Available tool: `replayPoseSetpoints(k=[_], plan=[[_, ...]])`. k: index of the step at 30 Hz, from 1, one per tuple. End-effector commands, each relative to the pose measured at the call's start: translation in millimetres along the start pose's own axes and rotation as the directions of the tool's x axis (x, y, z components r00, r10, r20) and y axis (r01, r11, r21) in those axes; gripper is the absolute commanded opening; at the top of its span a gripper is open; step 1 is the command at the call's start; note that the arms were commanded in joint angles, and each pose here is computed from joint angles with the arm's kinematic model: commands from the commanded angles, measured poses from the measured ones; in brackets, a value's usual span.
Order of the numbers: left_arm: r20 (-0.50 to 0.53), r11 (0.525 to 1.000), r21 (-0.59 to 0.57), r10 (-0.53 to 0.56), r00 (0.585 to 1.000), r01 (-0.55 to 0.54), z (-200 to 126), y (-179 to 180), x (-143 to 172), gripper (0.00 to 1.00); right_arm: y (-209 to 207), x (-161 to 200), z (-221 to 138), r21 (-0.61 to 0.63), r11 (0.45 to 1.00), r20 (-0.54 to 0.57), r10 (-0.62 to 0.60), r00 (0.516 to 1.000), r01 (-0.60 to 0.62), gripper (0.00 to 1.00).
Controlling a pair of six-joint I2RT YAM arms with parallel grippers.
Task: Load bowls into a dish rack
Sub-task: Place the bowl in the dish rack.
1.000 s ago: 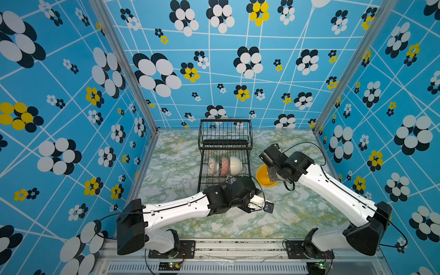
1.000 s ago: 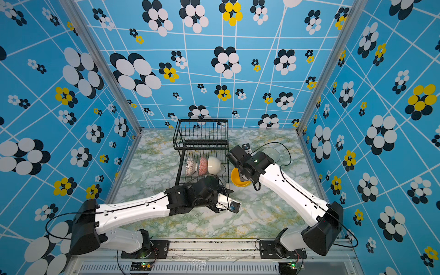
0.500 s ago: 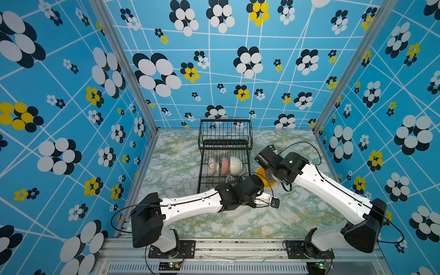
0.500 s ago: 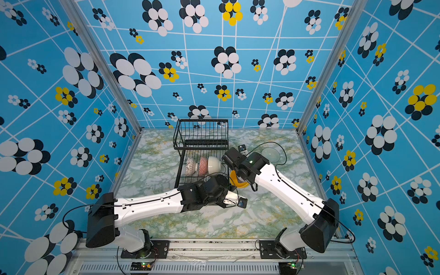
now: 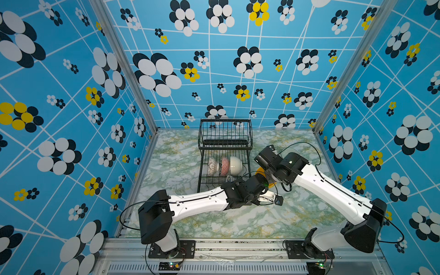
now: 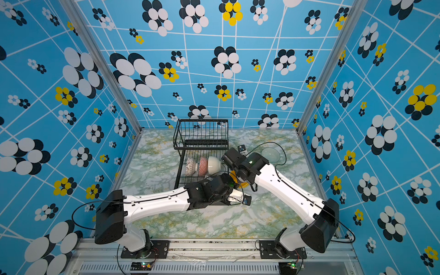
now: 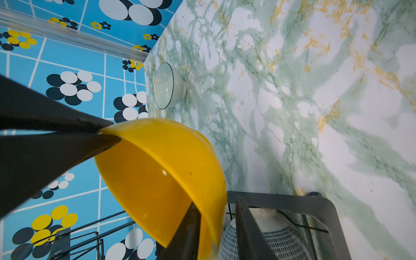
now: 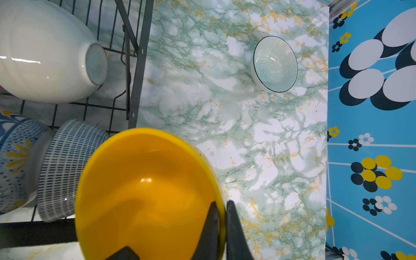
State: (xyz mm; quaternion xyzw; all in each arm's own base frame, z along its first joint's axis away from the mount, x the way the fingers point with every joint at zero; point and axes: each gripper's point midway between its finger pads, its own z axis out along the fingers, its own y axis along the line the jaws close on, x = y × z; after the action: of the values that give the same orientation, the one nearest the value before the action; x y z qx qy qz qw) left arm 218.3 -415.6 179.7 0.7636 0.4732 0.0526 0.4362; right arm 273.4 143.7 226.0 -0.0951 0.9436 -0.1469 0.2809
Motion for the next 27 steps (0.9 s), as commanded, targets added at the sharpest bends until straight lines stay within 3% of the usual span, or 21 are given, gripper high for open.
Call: replayPoseSetpoints(k=[1,19,25,27], plan=[[-0.002,1.0,-0.021,-0.007,1.0,0.007,2.7,9.6,-3.5,0.24,-3.8,1.4,-7.1,-0.002,1.0,0.018,0.024,1.0,-0.024,0.0],[-0.032,0.997,0.002,-0.077,0.997,0.077,5.1,3.8,3.8,0.0,4.0,2.0,-5.6,-0.061,0.996,0.039,0.071,0.997,-0.068,0.0],[-0.02,0.997,-0.011,-0.079,0.997,0.079,2.2,4.8,3.2,0.0,5.5,3.1,-5.5,-0.08,0.993,0.044,0.09,0.995,-0.086,0.0],[-0.021,0.997,-0.012,-0.083,0.996,0.083,1.8,4.7,4.2,0.0,4.9,3.0,-6.7,-0.085,0.992,0.051,0.098,0.994,-0.093,0.06]])
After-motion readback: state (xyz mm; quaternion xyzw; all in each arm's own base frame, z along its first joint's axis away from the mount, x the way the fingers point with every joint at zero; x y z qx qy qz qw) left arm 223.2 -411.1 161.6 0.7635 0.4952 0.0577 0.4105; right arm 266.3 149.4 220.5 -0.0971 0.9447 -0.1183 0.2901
